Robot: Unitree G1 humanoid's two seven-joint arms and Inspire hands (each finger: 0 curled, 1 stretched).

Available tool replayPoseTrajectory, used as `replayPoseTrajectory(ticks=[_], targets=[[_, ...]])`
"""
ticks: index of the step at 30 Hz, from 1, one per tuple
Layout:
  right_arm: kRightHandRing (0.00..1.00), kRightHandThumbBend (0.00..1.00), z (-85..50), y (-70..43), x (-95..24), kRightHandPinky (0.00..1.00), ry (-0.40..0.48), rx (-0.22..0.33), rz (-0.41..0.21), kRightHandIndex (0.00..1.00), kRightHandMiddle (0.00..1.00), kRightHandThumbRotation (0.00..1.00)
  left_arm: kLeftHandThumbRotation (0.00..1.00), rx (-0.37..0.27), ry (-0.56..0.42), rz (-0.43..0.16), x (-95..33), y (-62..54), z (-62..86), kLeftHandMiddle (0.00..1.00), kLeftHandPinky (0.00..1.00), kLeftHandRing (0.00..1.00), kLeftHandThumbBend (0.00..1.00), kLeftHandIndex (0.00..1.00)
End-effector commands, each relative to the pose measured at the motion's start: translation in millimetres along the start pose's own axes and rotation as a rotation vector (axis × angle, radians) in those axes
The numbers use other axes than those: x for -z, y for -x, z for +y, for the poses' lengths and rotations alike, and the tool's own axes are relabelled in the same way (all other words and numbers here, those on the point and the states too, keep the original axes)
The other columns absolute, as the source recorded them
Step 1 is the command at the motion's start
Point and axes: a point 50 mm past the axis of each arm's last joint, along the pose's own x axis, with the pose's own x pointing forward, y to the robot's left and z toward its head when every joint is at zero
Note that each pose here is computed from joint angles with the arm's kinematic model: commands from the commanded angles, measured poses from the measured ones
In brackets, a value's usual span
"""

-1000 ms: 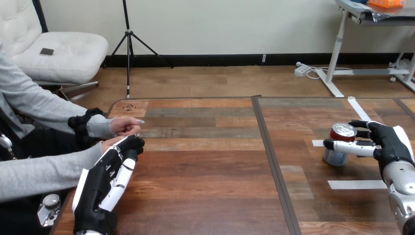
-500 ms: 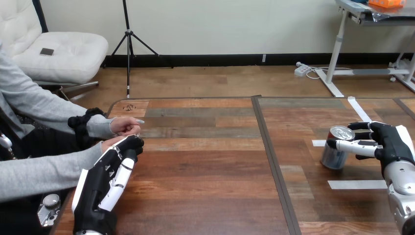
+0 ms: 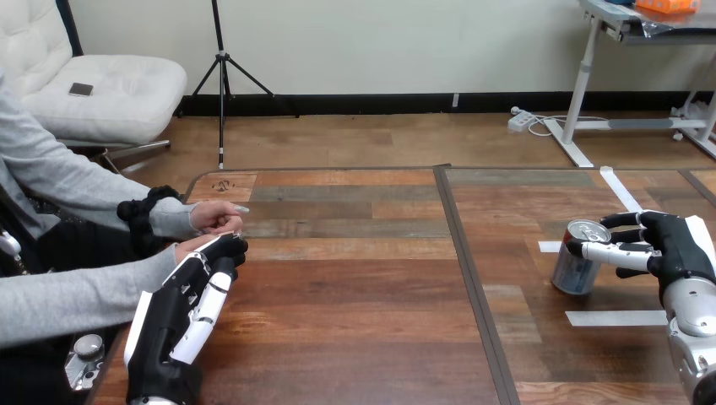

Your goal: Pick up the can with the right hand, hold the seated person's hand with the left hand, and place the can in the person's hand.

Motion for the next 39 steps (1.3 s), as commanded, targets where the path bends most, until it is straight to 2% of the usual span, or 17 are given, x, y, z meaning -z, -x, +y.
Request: replayPoseTrajectory(ticks=[1,6,22,28,39], targets=[[0.52,0.81,4.1,-3.6,-20.4,0.46,-0.007,0.009,-0.073,0.56,0.56,0.0,0.57,0.021,-0.034,-0.09,-17.1,-18.3,-0.5,0.79,0.86,0.84,0.27,0.73],[0.5,0.82,4.4,-3.4,-19.8,0.42,0.002,0.011,-0.072,0.55,0.55,0.0,0.57,0.019,-0.035,-0.088,-17.0,-18.0,-0.4,0.79,0.85,0.84,0.27,0.73],[0.46,0.81,6.1,-2.6,-19.3,0.4,0.011,0.015,-0.083,0.5,0.5,0.0,0.57,0.025,-0.038,-0.081,-16.3,-18.5,1.0,0.8,0.85,0.85,0.28,0.72],[0.41,0.81,6.6,-2.0,-19.1,0.34,0.005,0.011,-0.095,0.48,0.47,0.0,0.58,0.02,-0.049,-0.077,-16.7,-18.6,0.9,0.81,0.85,0.85,0.29,0.72],[0.36,0.81,6.2,-1.8,-18.4,0.29,0.018,0.013,-0.096,0.48,0.44,0.0,0.6,0.017,-0.058,-0.075,-16.6,-18.9,1.1,0.81,0.84,0.84,0.31,0.72]])
